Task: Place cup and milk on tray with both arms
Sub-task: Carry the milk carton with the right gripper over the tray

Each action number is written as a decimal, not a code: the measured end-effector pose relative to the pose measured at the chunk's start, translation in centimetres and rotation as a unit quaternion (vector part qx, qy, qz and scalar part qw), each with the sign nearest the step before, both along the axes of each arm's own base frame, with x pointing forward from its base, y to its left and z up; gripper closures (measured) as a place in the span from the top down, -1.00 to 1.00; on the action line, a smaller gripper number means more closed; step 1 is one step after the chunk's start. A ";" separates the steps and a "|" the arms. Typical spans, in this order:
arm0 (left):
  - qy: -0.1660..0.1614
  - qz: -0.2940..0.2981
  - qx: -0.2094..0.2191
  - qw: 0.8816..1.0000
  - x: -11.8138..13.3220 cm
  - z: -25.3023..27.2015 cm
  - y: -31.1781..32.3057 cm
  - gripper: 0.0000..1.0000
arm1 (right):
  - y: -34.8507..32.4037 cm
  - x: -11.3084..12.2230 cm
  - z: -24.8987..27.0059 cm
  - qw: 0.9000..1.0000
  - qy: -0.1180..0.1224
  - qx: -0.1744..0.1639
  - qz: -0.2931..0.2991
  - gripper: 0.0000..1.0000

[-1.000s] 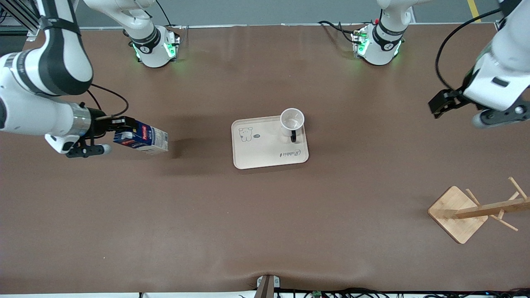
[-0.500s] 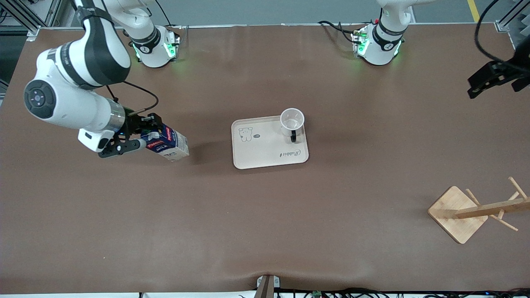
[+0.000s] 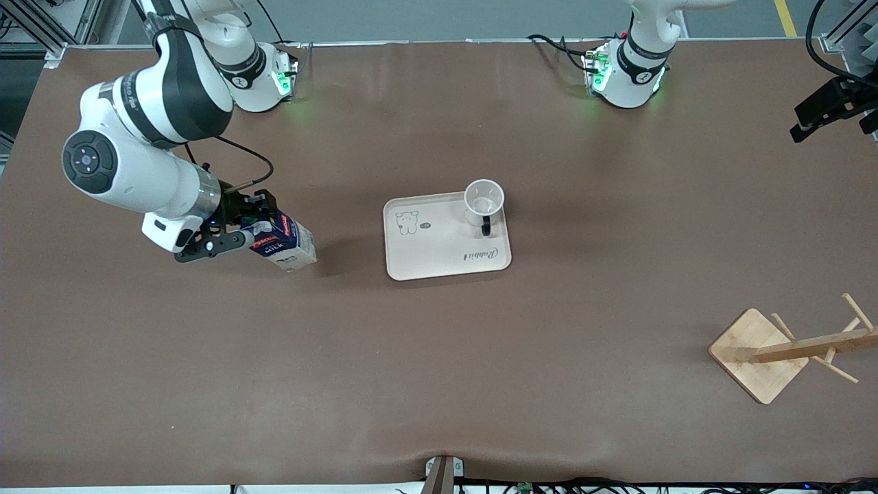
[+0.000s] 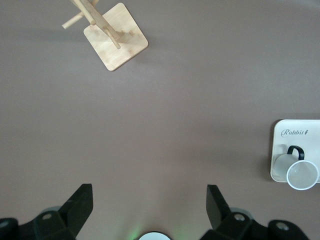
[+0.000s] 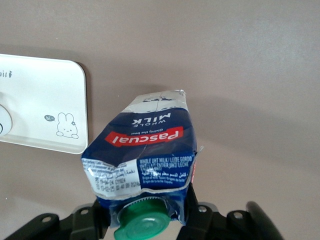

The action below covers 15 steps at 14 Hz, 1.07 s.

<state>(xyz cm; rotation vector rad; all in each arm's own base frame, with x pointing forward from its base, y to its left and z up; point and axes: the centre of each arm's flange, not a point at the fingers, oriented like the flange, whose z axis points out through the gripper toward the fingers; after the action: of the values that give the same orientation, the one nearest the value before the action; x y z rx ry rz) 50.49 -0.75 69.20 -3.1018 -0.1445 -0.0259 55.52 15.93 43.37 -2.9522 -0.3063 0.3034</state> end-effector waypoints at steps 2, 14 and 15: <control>-0.001 -0.003 0.000 1.000 0.0 -0.3 -0.3 1.00 | 1.7 -0.3 -0.1 1.000 -0.005 -0.005 -0.018 0.18; 0.003 -0.001 -0.007 1.000 0.0 -1.0 -2.9 1.00 | 25.2 -2.4 -3.8 0.997 -0.025 -0.030 -0.073 0.18; 0.002 -0.001 -0.007 1.000 0.0 -1.0 -2.9 1.00 | 26.5 -2.8 -5.3 0.997 -0.021 -0.041 -0.067 0.18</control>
<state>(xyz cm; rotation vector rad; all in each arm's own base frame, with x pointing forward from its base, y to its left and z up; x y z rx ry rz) 50.51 -3.69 68.21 -3.1166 -0.1411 -0.0186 52.71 42.44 38.03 -3.0442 -0.1034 0.2409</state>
